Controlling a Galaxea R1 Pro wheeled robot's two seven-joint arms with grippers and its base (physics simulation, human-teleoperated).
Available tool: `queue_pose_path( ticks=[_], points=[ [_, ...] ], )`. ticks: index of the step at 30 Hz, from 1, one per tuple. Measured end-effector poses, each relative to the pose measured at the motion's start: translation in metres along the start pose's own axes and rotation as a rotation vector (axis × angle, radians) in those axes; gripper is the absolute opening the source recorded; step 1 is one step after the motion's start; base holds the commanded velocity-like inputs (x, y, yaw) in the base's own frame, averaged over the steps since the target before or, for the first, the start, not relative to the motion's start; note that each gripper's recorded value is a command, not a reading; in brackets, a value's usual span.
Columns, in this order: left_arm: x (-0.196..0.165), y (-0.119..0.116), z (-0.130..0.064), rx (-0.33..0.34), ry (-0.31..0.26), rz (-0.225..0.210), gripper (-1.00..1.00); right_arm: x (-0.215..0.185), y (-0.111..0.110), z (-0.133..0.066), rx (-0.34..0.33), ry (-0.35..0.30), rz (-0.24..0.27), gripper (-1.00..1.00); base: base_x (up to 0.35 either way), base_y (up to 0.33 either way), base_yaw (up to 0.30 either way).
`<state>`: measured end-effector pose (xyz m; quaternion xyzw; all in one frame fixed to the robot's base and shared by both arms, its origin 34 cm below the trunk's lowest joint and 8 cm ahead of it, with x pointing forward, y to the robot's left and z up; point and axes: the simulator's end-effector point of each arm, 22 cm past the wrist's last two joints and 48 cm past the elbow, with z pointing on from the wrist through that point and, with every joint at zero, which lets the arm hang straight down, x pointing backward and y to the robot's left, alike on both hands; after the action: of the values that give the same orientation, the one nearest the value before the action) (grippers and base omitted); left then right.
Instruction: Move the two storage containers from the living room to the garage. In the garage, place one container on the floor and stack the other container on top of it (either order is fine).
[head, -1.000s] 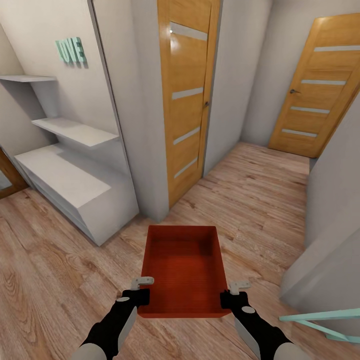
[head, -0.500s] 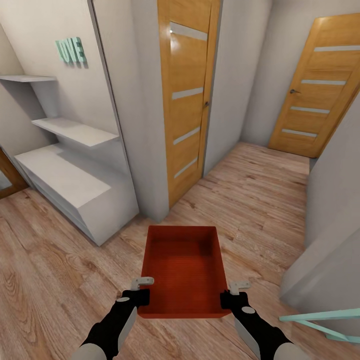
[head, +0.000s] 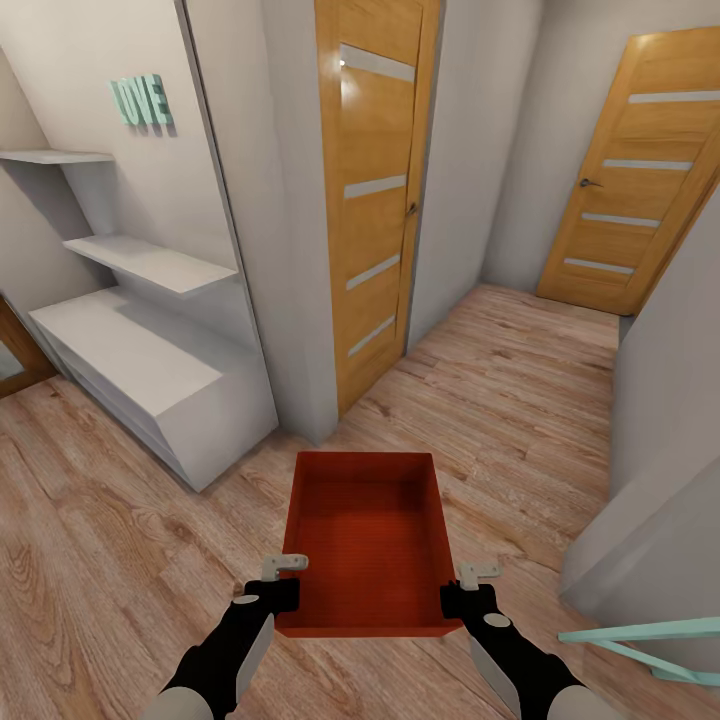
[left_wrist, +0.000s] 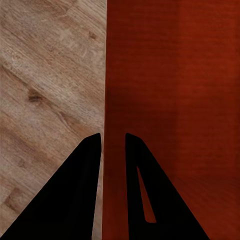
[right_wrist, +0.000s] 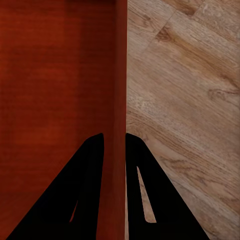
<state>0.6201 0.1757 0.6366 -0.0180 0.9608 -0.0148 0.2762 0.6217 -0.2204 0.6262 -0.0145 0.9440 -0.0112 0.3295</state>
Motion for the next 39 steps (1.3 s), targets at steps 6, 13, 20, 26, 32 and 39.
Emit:
queue_pose_path(
  ticks=[6,13,20,26,32,39],
  points=[
    [0.0001,-0.0001,0.0,0.0,0.0,0.0,-1.0,0.0001,0.0,0.0,-0.001,0.0,0.0,-1.0,0.0,0.0,-0.1],
    [-0.0001,-0.0002,0.0,0.0,0.0,0.0,-1.0,-0.0002,-0.0001,0.0,-0.001,0.0,0.0,-1.0,0.0,0.0,-0.164],
    [-0.0002,0.0001,0.0,0.0,0.0,0.001,-1.0,0.0,0.0002,-0.0001,0.001,0.0,0.0,-1.0,0.002,0.0,-0.141],
    [-0.0001,0.0002,-0.0004,0.0,0.0,0.002,-1.0,0.0003,0.0003,-0.0004,0.001,0.0,0.0,-1.0,0.211,0.03,-0.016],
    [-0.0001,0.0001,-0.0005,0.0,0.0,0.002,-1.0,0.0002,0.0002,-0.0005,0.001,0.0,0.0,-1.0,0.318,0.062,-0.001],
    [-0.0002,0.0001,-0.0004,0.0,0.0,0.002,-1.0,0.0001,0.0002,-0.0004,0.001,0.0,0.0,-1.0,0.291,0.011,0.0]
  ],
)
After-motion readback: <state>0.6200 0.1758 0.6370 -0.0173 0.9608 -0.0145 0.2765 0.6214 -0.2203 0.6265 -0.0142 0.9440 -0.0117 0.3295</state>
